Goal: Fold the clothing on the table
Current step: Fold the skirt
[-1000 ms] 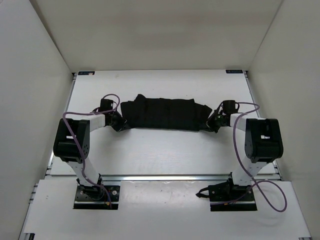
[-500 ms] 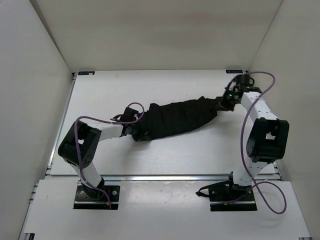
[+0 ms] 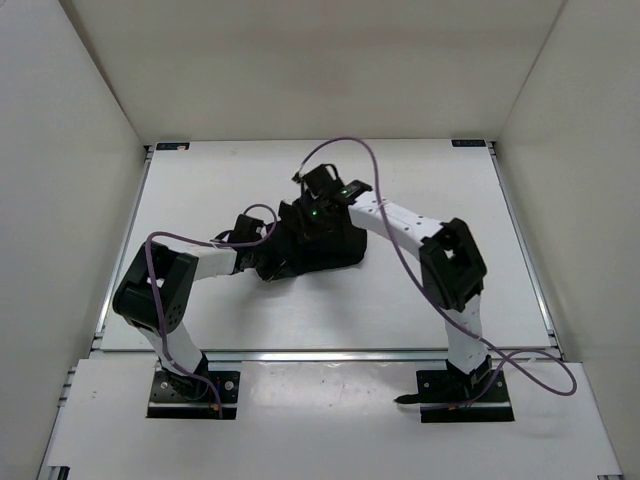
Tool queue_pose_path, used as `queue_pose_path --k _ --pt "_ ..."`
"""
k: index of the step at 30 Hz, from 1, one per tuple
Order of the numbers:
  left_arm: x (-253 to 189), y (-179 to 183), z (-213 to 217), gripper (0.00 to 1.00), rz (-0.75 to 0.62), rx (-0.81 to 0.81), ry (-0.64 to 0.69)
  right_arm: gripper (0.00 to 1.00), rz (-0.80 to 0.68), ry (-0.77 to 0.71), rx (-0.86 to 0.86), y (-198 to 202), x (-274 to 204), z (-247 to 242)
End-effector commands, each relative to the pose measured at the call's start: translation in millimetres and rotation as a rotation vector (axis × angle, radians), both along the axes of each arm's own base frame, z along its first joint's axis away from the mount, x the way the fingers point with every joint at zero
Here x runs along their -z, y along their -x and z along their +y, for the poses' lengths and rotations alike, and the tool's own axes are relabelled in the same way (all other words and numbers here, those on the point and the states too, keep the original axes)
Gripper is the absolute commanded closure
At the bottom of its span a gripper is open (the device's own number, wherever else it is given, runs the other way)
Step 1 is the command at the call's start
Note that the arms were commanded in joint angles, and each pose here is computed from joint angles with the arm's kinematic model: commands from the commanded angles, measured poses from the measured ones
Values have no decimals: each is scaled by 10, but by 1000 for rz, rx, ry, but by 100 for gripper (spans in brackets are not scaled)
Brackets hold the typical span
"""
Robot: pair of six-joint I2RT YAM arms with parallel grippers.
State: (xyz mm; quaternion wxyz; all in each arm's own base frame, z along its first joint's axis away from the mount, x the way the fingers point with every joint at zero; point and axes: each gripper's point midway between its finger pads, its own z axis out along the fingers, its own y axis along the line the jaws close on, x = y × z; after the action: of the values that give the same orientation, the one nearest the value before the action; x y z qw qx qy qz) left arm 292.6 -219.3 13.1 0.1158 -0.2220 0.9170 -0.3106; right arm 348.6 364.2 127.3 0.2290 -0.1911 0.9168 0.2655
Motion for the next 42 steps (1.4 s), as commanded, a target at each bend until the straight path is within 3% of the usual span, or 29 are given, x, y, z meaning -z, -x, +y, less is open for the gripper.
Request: queue_pose_path --k 1,10,13,17,20,25,30,31,32,36,42 --pt "96 133 91 100 18 18 -6 100 30 53 -31 20 283 149" --pt "298 340 189 99 71 71 -36 100 150 131 -156 313 773 485" --pt "328 383 210 94 80 58 -22 99 173 150 -172 330 792 522" --pt "277 346 184 77 67 57 9 98 121 219 -155 335 533 473" --pt "173 317 199 66 52 42 33 77 107 271 -82 361 285 297" --pt "-88 246 211 56 2 18 87 19 98 256 6 487 -169 32" --pt "-306 320 310 49 -29 27 94 17 87 274 84 644 -460 -392" --pt "-335 390 352 50 -37 32 88 11 89 261 80 728 -503 -468" --pt "-407 400 403 49 -61 20 89 11 101 253 105 728 -507 -554" --pt "-598 382 733 49 -128 -39 34 11 104 106 129 809 -637 -859" --pt "-772 404 938 49 -190 -70 -26 33 32 -197 132 715 -1018 -1092"
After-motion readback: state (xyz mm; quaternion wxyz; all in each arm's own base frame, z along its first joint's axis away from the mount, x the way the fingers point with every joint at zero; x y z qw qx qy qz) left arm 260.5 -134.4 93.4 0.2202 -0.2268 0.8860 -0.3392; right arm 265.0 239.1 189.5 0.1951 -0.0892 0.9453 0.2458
